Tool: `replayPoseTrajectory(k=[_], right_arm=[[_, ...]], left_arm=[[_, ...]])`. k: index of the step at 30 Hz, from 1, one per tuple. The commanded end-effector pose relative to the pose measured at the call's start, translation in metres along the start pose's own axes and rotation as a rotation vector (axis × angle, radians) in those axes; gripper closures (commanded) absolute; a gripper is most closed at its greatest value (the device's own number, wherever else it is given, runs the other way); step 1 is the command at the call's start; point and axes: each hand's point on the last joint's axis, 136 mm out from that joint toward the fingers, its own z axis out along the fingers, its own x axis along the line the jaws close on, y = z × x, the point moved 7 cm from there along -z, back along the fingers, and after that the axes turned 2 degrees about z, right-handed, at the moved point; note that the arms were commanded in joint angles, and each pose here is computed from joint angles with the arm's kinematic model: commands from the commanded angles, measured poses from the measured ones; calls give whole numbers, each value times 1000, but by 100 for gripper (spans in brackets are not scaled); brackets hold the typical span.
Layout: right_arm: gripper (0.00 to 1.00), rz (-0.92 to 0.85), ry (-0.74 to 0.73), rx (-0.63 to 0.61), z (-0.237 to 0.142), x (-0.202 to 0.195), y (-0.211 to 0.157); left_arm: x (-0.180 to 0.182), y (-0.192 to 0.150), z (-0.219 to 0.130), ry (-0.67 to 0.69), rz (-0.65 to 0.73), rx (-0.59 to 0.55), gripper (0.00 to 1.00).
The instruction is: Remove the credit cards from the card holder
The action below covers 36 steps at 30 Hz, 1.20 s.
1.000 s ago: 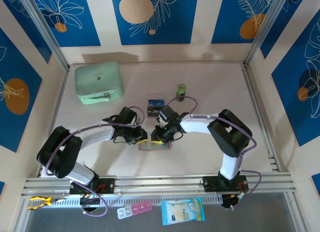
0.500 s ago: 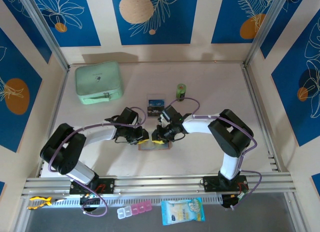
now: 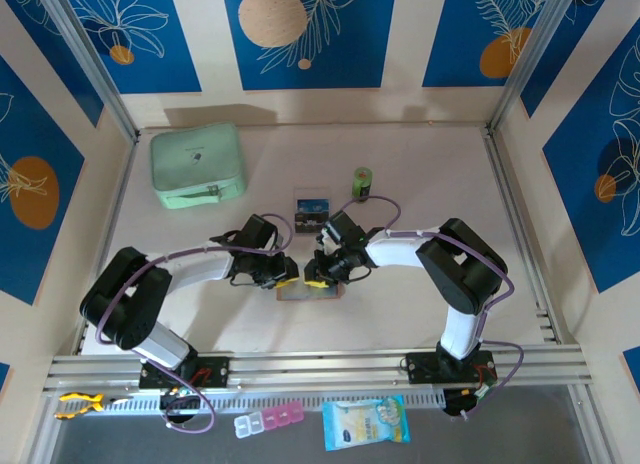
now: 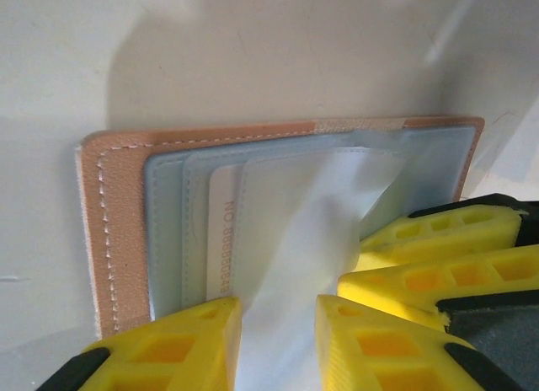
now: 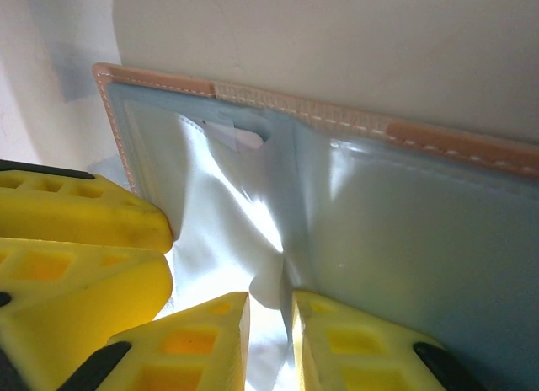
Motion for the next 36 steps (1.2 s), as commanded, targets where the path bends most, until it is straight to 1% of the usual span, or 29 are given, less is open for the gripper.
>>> replayPoseTrajectory(k=[1,4,8,14,23,32,36], right_arm=[[78,51,-48,36,3,-15,-10],[79,51,-48,35,3,-14,-9],[79,51,-42,37,3,-13,-9],[79,51,-42,41,3,-14,-10],[79,48,-24,42,3,-11,-9],[79,40,1,44,2,-6,-10],[77,19,22,18,-6,2,-10]], left_arm=[[2,-1,-5,57,-11,-12,69],[3,0,-6,69,-14,-17,67],[0,0,-3,42,-13,-4,67],[1,2,-2,63,-16,-6,66],[-8,2,11,-23,-19,46,67],[-19,4,10,-99,-16,33,69],[-22,5,9,-127,-13,32,71]])
